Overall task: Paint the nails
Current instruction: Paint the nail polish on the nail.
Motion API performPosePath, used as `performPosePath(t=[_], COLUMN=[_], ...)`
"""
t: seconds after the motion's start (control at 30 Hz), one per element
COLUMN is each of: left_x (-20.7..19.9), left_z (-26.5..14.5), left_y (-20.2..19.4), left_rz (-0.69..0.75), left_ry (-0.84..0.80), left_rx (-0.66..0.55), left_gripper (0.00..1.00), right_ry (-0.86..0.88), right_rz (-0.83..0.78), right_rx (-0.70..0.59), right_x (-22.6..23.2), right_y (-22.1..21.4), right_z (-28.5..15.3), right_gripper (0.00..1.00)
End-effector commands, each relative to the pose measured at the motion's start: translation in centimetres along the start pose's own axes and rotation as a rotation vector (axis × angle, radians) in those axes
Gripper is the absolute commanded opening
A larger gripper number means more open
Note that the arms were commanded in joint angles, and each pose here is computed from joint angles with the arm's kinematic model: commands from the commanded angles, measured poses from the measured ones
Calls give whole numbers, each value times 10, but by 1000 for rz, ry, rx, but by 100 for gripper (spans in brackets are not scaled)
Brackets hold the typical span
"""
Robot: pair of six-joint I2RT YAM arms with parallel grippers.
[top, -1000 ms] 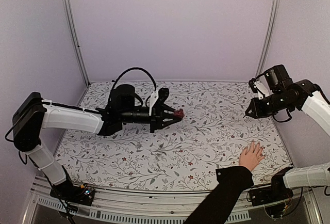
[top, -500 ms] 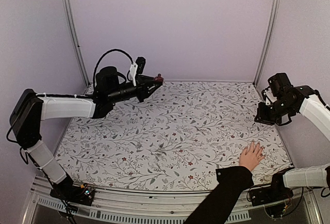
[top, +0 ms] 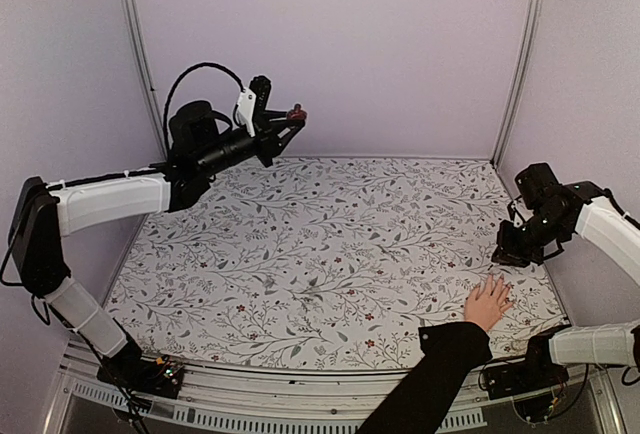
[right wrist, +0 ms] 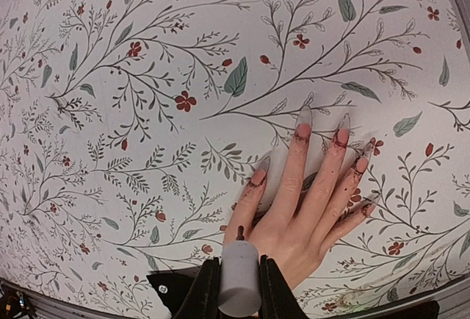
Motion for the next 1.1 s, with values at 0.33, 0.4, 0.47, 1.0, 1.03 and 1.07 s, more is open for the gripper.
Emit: performPosePath(t=[0.33,0.4,0.47,1.0,1.03,1.07], left_x=[37,42,45,60,60,60], left_z=[2,3,4,14,14,15], left_y=[13,9,6,-4,-5,-6], left_rz=[3,-5,-9,-60,-62,-63], left_ry=[72,74,77,68,66,63], left_rx=[23,35,42,48,49,51], left_gripper=[0,0,0,0,0,0], right_ry=[-29,-36,-40,-86,-80,-73], right_rz=[28,20,21,23,19,13], right_rx=[-22,2,33,59,59,60], right_x=[-25,-28,-30,-49,-49,-48], right_y=[34,36,34,37,38,38], right_z=[23,26,31,50,50,51], right_gripper=[0,0,0,0,0,0])
Point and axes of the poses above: each gripper's point midway between its finger pads, its own z axis out along the fingers, its own x axis along the line the jaws close on, y = z × x, the point moved 3 cm from there along -z, back along the fingers, and after that the axes turned 14 degrees about -z, right-handed, at the moved point
